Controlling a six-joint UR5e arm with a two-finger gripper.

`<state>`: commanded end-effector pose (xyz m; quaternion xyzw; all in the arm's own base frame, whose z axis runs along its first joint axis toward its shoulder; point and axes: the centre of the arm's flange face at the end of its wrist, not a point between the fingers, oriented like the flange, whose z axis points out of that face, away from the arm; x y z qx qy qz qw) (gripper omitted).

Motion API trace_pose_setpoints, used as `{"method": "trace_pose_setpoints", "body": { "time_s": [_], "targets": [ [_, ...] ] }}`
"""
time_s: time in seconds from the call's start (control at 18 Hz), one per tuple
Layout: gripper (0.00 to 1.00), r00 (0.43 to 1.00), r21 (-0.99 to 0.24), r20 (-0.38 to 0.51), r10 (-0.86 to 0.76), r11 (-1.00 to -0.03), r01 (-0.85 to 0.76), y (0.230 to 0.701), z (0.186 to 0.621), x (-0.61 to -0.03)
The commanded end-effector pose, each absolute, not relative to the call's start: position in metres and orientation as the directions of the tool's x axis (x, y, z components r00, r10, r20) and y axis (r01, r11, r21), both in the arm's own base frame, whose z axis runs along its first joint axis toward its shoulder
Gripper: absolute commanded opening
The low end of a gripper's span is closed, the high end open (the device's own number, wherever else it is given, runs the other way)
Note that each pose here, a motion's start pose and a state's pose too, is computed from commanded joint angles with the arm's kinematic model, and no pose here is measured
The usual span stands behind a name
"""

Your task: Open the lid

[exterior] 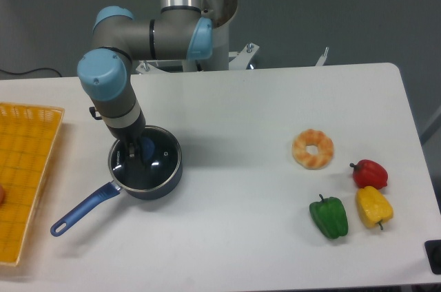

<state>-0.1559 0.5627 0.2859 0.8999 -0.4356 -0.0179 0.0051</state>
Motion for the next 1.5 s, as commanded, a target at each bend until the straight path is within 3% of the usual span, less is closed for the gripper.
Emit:
{"method": "trace_pose_setpoints", "body": {
  "time_s": [1.5],
  "targets": [
    [0.64,0.643,0.032,-0.003,-0.766,-0.642,-0.766,0.5578,0.2902,-0.1536]
  ]
}}
